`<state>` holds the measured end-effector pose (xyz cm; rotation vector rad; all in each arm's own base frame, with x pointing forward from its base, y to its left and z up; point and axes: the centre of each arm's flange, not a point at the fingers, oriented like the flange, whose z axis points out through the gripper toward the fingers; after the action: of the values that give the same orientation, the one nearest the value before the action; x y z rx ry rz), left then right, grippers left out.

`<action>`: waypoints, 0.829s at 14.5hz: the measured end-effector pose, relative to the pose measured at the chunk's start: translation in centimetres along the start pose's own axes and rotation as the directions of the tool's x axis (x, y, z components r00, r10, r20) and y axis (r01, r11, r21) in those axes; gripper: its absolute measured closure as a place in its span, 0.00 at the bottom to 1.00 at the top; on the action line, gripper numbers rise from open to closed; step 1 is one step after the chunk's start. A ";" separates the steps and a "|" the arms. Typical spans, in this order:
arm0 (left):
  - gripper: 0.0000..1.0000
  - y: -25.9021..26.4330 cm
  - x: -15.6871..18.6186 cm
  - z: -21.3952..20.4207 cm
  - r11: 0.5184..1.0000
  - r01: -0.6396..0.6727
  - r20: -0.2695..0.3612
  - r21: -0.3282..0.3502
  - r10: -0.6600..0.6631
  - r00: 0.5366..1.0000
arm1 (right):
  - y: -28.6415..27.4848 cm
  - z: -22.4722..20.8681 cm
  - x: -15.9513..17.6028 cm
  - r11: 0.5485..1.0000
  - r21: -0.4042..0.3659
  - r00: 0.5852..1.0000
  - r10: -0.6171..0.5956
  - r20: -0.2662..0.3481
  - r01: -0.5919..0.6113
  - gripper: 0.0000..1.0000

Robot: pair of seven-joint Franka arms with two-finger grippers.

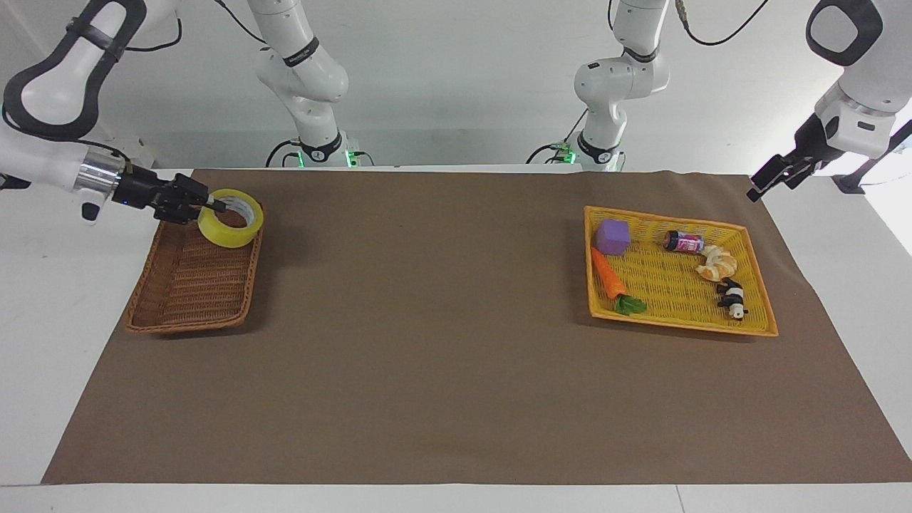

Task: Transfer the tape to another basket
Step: 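Carry the tape with the right gripper and lower it into the basket, then open the right gripper to release the tape in the basket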

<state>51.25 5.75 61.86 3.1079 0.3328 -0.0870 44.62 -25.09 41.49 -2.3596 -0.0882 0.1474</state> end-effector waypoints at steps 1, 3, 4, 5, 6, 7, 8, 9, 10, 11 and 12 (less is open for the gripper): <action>0.00 0.4 -0.3 -0.8 1.000 -0.016 0.006 0.013 0.016 1.000 | 1.4 -0.2 -0.4 1.000 -0.004 1.000 -0.029 0.007 0.029 0.47; 0.00 1.7 -0.7 -1.6 0.997 -0.064 0.015 0.047 0.063 0.998 | 4.3 0.6 -0.2 0.998 0.011 0.997 -0.068 0.024 0.068 0.47; 0.00 2.7 -0.7 -1.6 0.995 -0.086 0.020 0.053 0.085 0.996 | 5.9 1.3 0.3 0.996 0.012 0.995 -0.091 0.034 0.090 0.47; 0.00 3.4 -0.8 -1.4 0.993 -0.105 0.026 0.056 0.103 0.994 | 7.1 1.9 0.8 0.994 0.002 0.994 -0.106 0.041 0.106 0.47; 0.00 3.9 -0.7 -1.2 0.990 -0.126 0.033 0.057 0.124 0.992 | 8.0 2.3 1.2 0.993 -0.005 0.992 -0.114 0.050 0.115 0.47; 0.00 4.1 -0.7 -1.0 0.988 -0.142 0.039 0.057 0.140 0.989 | 8.5 2.6 1.6 0.993 -0.010 0.992 -0.117 0.054 0.118 0.47; 0.00 4.1 -0.6 -0.8 0.987 -0.150 0.043 0.057 0.147 0.988 | 8.8 2.6 1.9 0.992 -0.020 0.991 -0.123 0.052 0.124 0.47; 0.00 4.0 -0.6 -0.7 0.987 -0.151 0.045 0.057 0.148 0.988 | 8.9 2.5 2.1 0.991 -0.034 0.990 -0.131 0.048 0.133 0.47; 0.00 3.9 -0.6 -0.7 0.987 -0.149 0.047 0.056 0.147 0.988 | 8.9 2.4 2.2 0.989 -0.044 0.989 -0.137 0.046 0.139 0.47; 0.00 3.8 -0.5 -0.6 0.987 -0.147 0.047 0.056 0.145 0.988 | 8.9 2.3 2.3 0.988 -0.051 0.989 -0.141 0.045 0.143 0.47; 0.00 3.7 -0.5 -0.6 0.988 -0.147 0.048 0.056 0.144 0.988 | 9.0 2.3 2.4 0.987 -0.059 0.988 -0.145 0.044 0.147 0.47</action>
<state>51.55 2.01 62.57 3.1715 0.1030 -0.1649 46.87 -29.63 33.36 -2.4027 -0.2880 0.1216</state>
